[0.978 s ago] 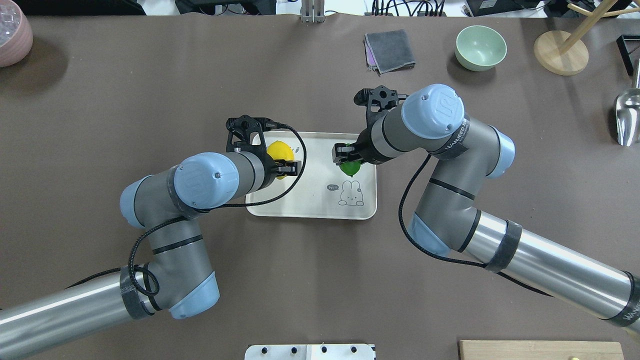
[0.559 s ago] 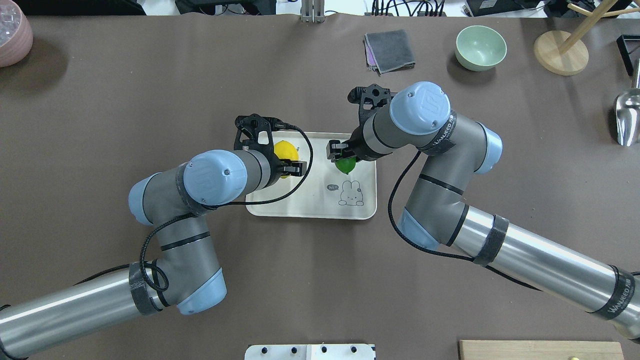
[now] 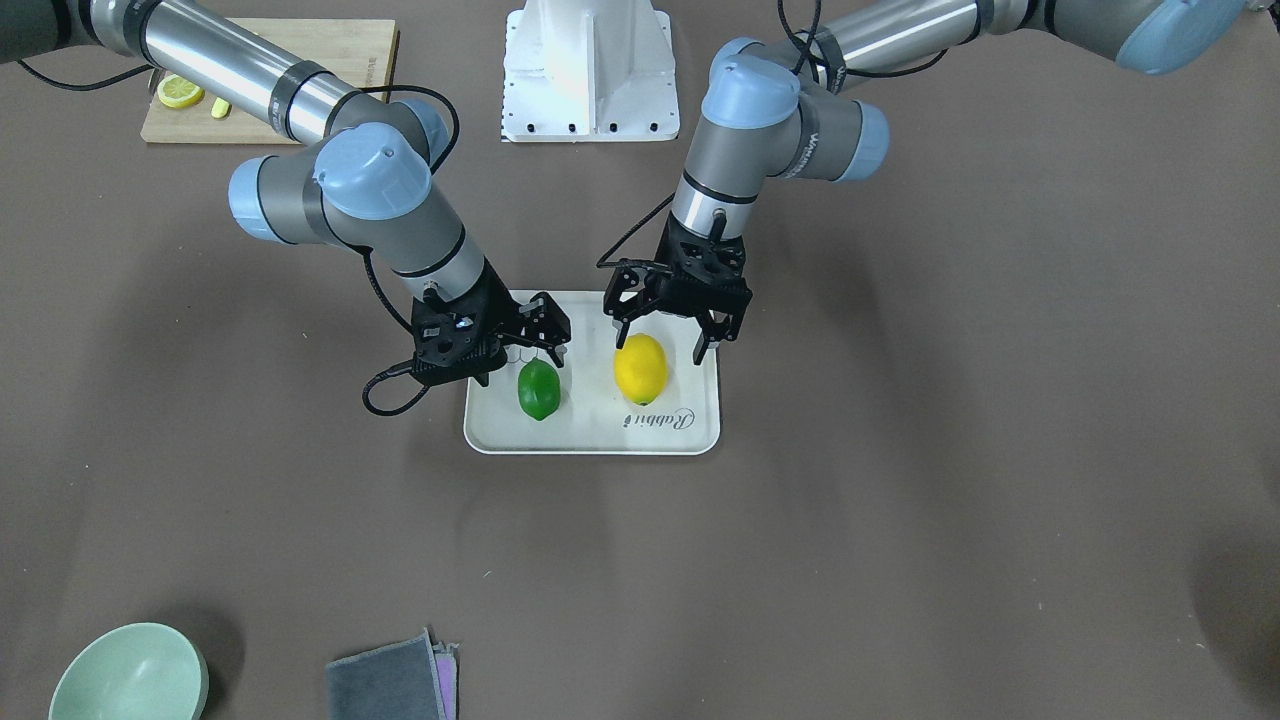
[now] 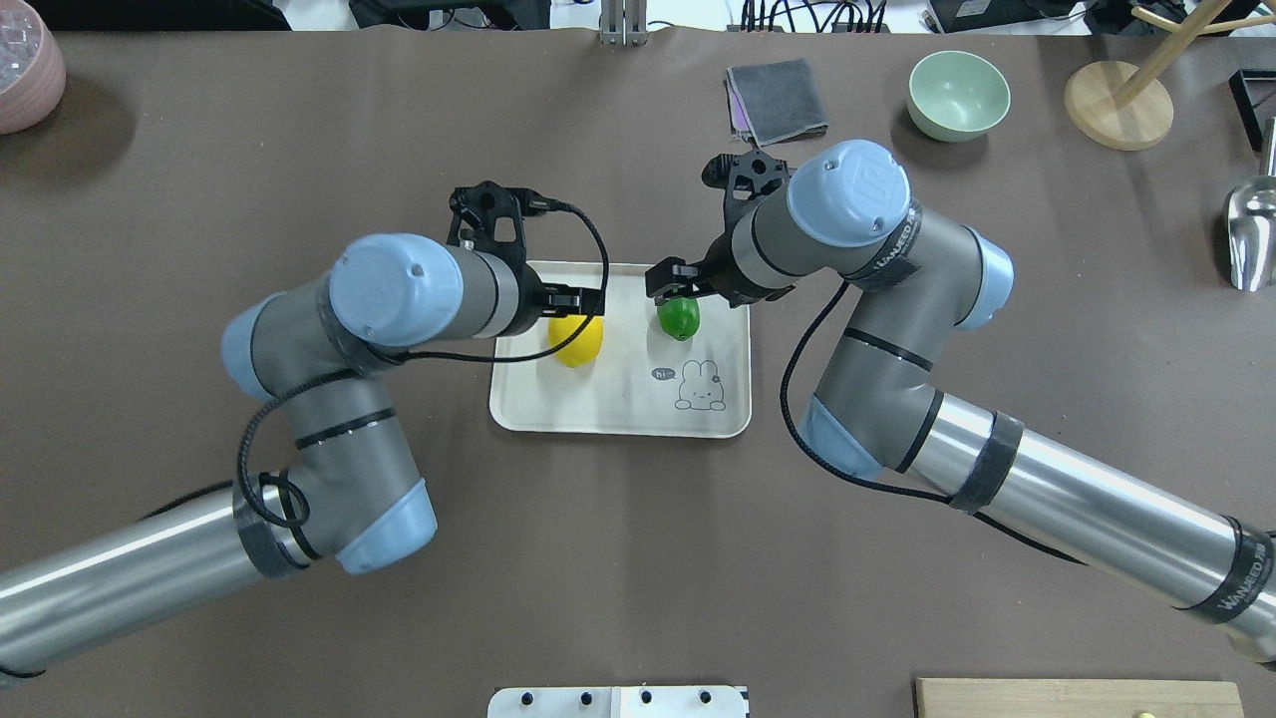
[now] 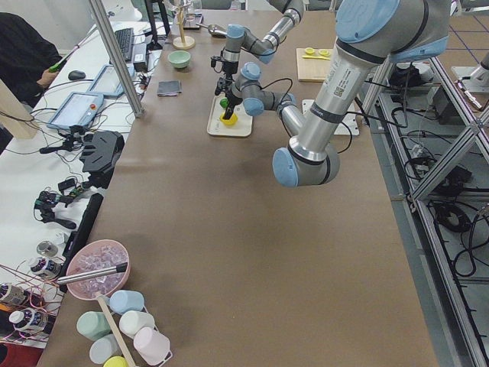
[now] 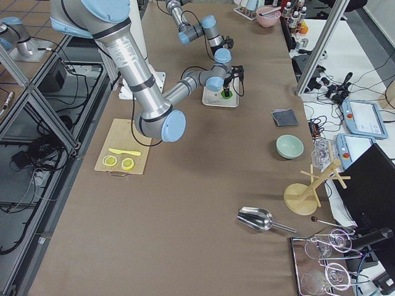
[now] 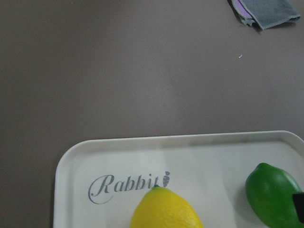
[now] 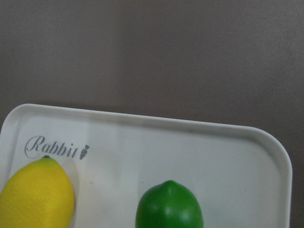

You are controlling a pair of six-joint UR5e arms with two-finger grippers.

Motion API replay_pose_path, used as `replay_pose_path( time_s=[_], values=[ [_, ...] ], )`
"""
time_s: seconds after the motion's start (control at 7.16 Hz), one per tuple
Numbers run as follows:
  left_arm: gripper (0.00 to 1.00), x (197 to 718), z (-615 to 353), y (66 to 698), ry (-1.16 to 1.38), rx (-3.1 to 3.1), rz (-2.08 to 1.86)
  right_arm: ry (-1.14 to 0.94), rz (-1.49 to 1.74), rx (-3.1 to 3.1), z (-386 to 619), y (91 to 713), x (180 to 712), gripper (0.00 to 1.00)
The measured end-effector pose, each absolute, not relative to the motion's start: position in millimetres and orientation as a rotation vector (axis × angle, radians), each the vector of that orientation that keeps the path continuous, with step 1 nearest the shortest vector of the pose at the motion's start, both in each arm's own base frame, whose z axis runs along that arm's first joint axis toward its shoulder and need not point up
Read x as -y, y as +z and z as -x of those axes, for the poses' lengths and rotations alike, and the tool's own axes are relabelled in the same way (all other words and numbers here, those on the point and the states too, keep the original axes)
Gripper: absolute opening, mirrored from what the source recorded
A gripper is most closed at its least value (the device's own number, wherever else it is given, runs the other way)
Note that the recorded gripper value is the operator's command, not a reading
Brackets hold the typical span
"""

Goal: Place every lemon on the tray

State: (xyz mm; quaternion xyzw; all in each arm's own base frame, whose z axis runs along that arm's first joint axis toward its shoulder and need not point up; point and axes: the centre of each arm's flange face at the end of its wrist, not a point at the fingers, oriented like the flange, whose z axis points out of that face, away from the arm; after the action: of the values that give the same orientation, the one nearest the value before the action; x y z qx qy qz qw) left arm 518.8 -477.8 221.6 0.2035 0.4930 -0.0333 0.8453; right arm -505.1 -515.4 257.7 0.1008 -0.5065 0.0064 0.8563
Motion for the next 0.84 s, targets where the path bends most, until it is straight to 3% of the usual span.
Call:
replay_pose_path(
  time_s=[0.42, 0.84],
  values=[
    [0.98, 536, -409, 248, 0.052, -1.022, -0.437, -0.091, -0.251, 0.968, 399, 260, 566, 1.00],
    [0.98, 567, -319, 320, 0.194, -0.877, -0.554, -0.093, -0.293, 0.865, 284, 363, 583, 1.00]
  ],
)
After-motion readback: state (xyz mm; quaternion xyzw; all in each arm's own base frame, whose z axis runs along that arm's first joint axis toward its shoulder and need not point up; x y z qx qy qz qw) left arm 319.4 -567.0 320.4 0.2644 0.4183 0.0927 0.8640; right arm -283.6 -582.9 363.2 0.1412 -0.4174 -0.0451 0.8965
